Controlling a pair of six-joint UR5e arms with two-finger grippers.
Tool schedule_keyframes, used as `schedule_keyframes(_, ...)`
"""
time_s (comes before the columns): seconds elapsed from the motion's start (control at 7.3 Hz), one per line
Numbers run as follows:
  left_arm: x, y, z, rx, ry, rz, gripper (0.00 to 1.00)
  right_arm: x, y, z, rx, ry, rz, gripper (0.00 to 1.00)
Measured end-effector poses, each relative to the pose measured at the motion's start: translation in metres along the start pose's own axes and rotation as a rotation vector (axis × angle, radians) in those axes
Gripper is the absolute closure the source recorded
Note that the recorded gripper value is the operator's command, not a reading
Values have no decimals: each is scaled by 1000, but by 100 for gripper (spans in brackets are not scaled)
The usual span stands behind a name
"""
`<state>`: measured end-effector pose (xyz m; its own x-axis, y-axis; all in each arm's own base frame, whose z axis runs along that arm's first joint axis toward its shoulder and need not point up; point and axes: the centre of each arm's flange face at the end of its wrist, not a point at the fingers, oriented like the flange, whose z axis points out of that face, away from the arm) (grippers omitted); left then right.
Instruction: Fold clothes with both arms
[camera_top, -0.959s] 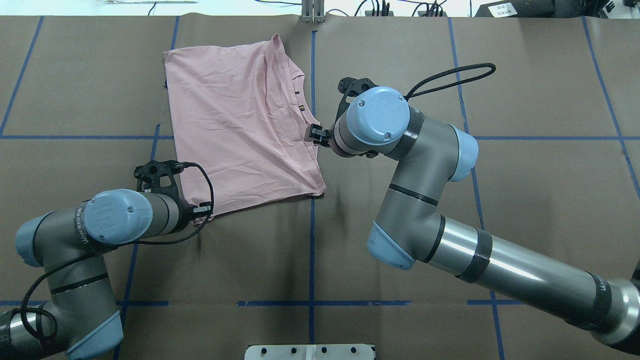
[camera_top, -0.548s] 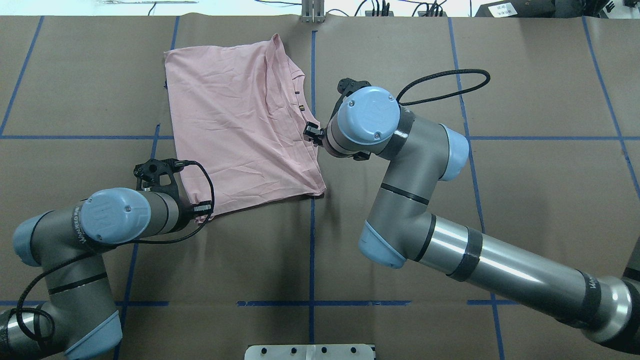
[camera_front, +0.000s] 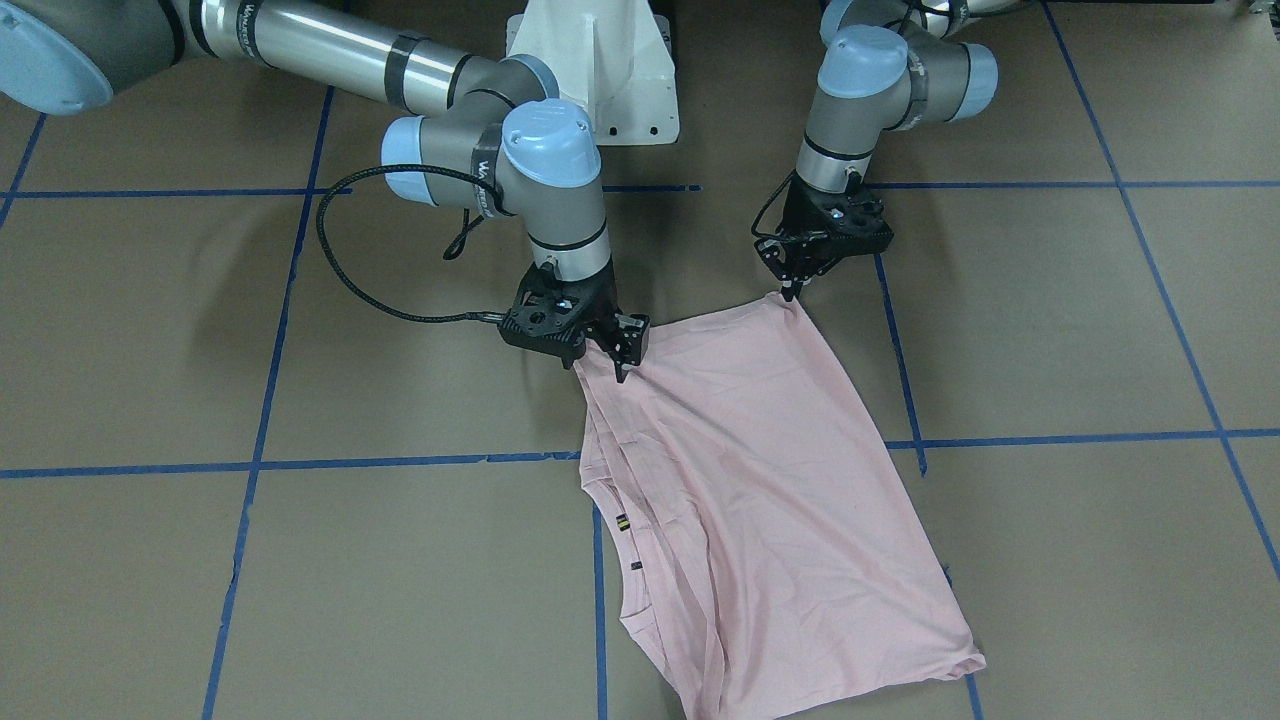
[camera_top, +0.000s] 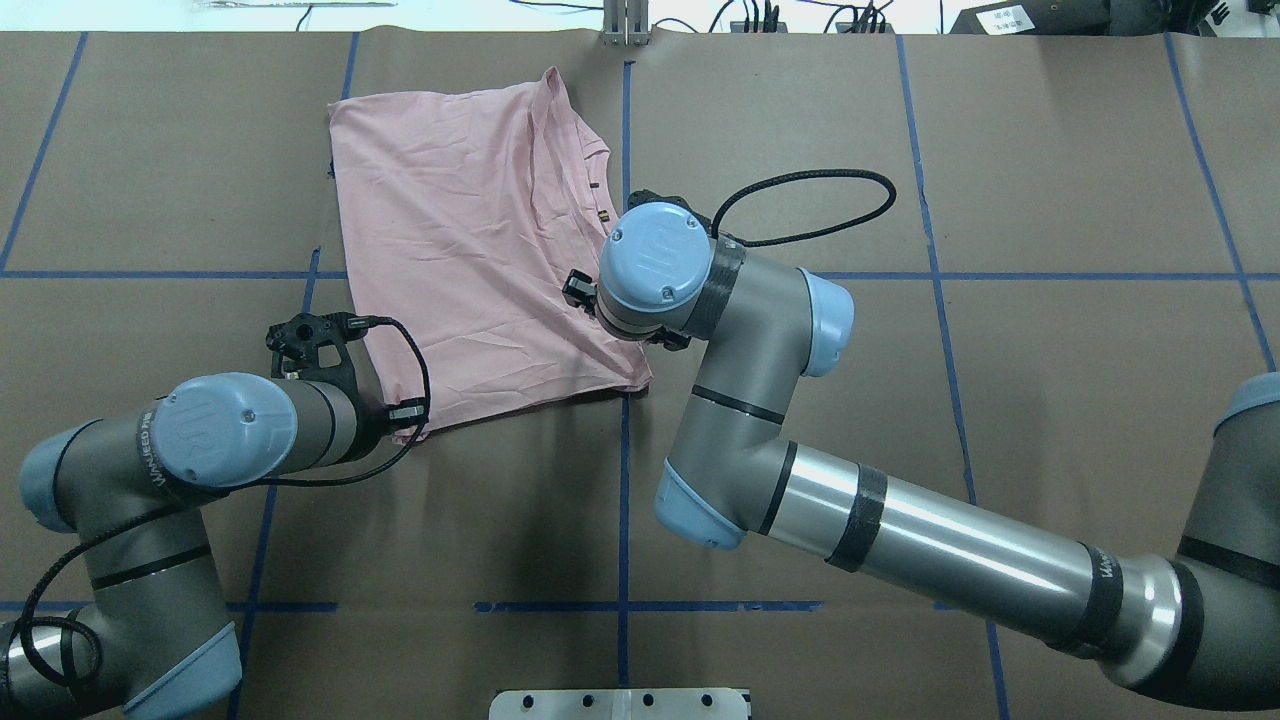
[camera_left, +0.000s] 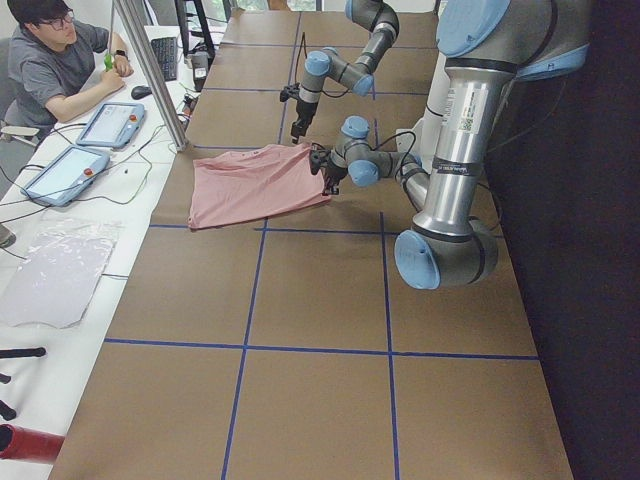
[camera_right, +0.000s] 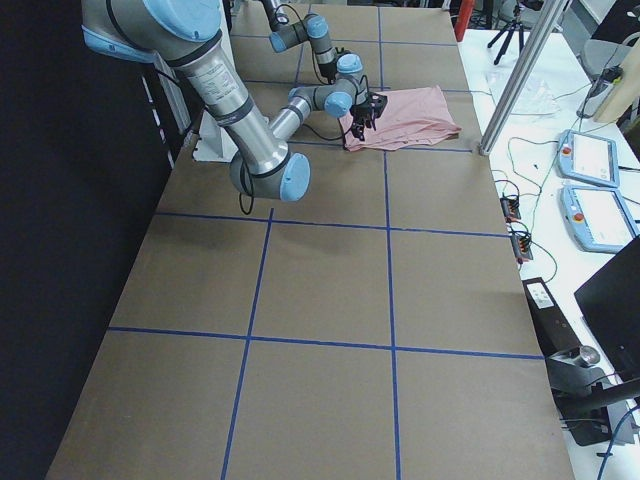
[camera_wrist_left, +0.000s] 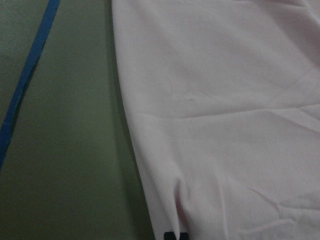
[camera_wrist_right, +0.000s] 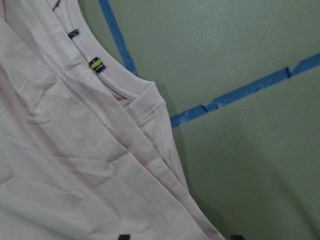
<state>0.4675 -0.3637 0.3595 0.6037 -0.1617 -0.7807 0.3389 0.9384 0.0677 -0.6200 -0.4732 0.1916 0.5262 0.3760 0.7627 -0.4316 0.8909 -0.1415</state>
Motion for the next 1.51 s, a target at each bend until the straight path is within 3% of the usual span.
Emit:
schedule_keyframes(0.55, 1, -3, -5, 5, 8, -3, 100, -8, 34, 24, -2, 58, -3, 31)
schedule_keyframes(0.69, 1, -3, -5, 6, 8, -3, 100, -10, 39, 26, 2, 62, -4, 39)
schedule_keyframes(0.82, 1, -3, -5, 6, 9, -3, 100, -10, 41, 29, 11, 65, -6, 54)
schedule_keyframes(1.1, 1, -4, -5, 6, 9, -3, 100, -10, 44, 32, 33, 67, -6, 100)
schedule_keyframes(1.51, 2, -4, -7, 6, 12, -3, 100, -10, 43, 34, 59, 67, 26, 100)
